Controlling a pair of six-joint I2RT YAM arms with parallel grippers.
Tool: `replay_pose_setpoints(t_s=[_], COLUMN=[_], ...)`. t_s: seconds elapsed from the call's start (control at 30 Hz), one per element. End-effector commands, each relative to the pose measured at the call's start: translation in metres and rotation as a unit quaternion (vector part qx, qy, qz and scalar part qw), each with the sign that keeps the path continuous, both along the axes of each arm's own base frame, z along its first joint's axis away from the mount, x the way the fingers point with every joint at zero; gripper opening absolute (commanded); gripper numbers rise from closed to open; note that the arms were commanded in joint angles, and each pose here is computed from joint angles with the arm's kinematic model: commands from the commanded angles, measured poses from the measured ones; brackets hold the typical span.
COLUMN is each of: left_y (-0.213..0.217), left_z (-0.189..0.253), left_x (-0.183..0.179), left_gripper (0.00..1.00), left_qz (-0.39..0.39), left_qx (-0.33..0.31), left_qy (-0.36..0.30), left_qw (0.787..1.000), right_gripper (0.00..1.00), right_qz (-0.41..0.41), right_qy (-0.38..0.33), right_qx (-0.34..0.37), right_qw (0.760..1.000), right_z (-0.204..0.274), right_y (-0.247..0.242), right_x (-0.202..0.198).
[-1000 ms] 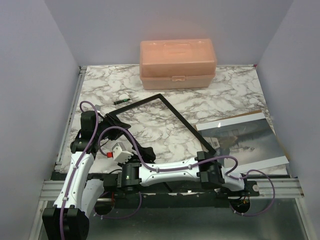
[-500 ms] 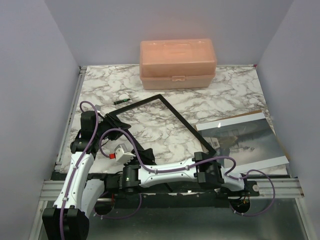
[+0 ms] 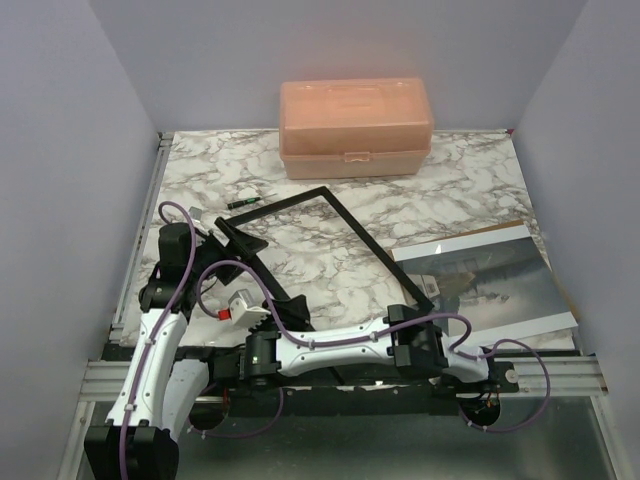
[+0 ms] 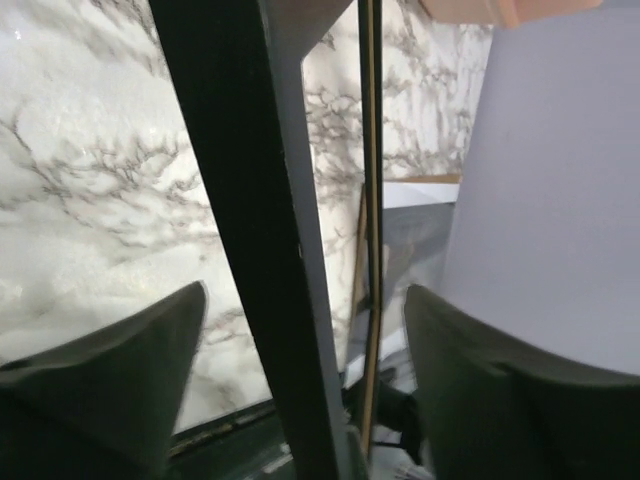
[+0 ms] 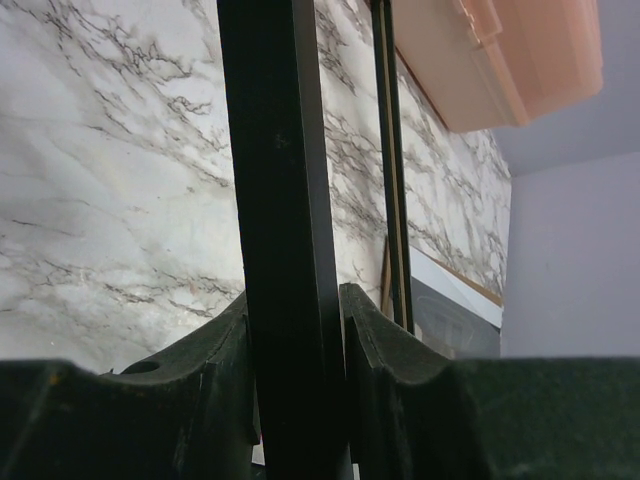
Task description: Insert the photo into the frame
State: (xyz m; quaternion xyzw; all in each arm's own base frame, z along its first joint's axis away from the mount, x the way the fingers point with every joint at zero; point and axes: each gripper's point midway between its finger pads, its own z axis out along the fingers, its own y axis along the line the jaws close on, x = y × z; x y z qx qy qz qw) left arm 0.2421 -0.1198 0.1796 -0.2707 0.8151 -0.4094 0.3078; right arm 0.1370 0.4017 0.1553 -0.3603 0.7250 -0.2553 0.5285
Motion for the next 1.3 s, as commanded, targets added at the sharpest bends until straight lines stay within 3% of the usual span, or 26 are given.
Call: replay_pose_setpoints(t_s=[0.0, 0.07, 0.33, 0.63, 0.93, 1.27], left_y=[-0.003, -0.003, 0.011, 0.031, 0.045, 0.039], left_z=[0.025, 0.033, 0.061, 0.104, 0.128, 0.121], left_x=[0.000, -0.002, -0.010, -0.026, -0.039, -0.035], left_gripper=[0.94, 0.98, 0.98, 0.99, 0.99, 0.98], left_qz=[-0.015, -0.016, 0.017, 0.063, 0.089, 0.072], left_qx=[0.000, 0.002, 0.037, 0.085, 0.120, 0.113], left_qy=[-0.050, -0.063, -0.107, -0.177, -0.209, -0.204], left_qw=[0.999, 0.998, 0.993, 0.979, 0.967, 0.970], right_gripper=[0.01, 0.01, 0.01, 0.01, 0.01, 0.01], right_qz=[0.002, 0.002, -0.003, 0.011, 0.035, 0.038], right_qy=[-0.036, -0.033, 0.000, 0.084, 0.180, 0.246], right_qx=[0.038, 0.042, 0.093, 0.190, 0.344, 0.525], right_qw=[0.999, 0.999, 0.996, 0.978, 0.921, 0.814], right_z=[0.022, 0.025, 0.048, 0.082, 0.131, 0.178], right_y=[0.006, 0.007, 0.010, 0.021, 0.020, -0.013], right_x=[0.003, 0.003, 0.000, 0.001, 0.012, 0.044])
